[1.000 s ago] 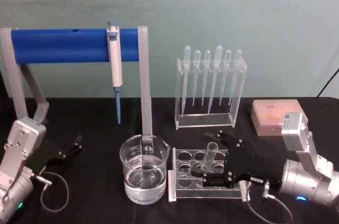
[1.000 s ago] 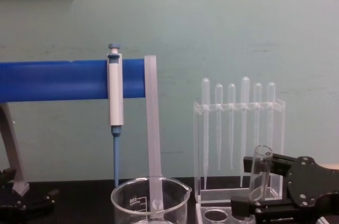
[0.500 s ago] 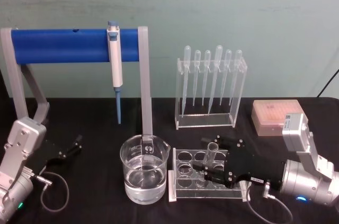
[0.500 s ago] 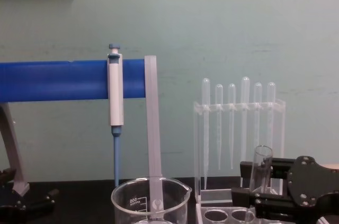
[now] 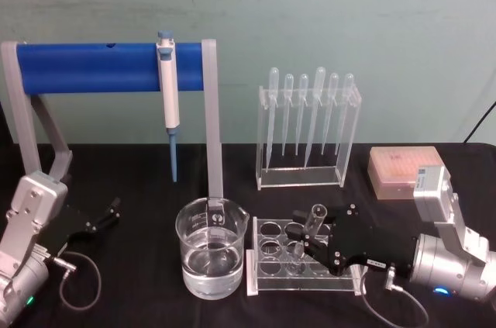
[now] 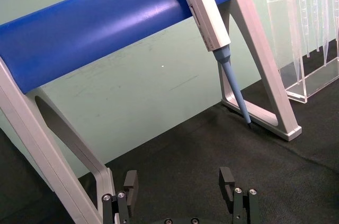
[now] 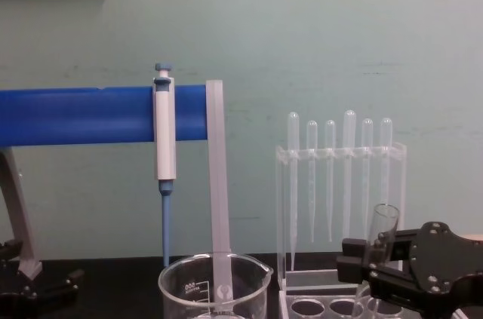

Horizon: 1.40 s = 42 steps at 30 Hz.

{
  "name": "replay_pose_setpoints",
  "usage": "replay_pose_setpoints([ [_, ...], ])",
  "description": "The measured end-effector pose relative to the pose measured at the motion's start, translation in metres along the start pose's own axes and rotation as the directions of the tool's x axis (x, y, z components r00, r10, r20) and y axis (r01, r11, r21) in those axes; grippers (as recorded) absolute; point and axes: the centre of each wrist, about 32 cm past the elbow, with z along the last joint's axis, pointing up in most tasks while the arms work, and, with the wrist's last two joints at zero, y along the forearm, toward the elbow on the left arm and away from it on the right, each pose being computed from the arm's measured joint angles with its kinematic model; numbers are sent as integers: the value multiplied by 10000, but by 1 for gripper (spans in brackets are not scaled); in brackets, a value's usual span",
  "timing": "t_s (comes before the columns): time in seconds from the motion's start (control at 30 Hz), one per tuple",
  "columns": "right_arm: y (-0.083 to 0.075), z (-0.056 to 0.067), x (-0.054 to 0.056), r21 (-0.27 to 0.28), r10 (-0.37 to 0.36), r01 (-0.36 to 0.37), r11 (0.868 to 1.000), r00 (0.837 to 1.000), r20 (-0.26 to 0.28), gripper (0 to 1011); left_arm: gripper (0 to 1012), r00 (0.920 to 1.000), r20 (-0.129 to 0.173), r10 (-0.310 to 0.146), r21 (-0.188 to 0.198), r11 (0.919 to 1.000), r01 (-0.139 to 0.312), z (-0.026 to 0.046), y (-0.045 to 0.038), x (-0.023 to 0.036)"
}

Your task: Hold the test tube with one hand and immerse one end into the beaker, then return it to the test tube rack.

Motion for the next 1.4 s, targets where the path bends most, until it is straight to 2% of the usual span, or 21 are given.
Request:
replay_pose_setpoints([
  [0.33,5,12,3,-1,-58,58,10000,10000,42,224,1000,10000,-1,1,-1,10000,-1,0,0,0],
  [0.57,33,158,53,-85,-7,8,10000,9999,134,224,1000,10000,-1,0,-1,10000,0,0,0,0],
  [0.8,60,393,125,-52,46,-47,10000,9999,-116,224,1000,10000,-1,0,-1,10000,0,0,0,0],
  [0.87,72,522,165,-58,64,-66,10000,9997,-231,224,1000,10000,-1,1,0,10000,-1,0,0,0],
  [0.97,76,628,192,-155,70,-74,9999,9997,-249,224,1000,10000,-1,0,0,10000,0,0,0,0],
  [1.0,81,696,202,-217,70,-76,9997,9996,-265,224,1000,10000,-1,1,-1,10000,-1,0,0,0],
  [1.13,88,813,218,-295,43,-52,9996,9995,-298,224,1000,10000,-1,0,0,10000,0,0,0,0],
  [1.17,97,893,232,-301,53,-63,9995,9995,-303,224,1000,10000,-1,0,-1,10000,0,0,0,0],
  [1.4,138,1017,278,-102,103,-106,9999,9997,-207,224,1000,10000,-1,0,-1,10000,0,0,0,0],
])
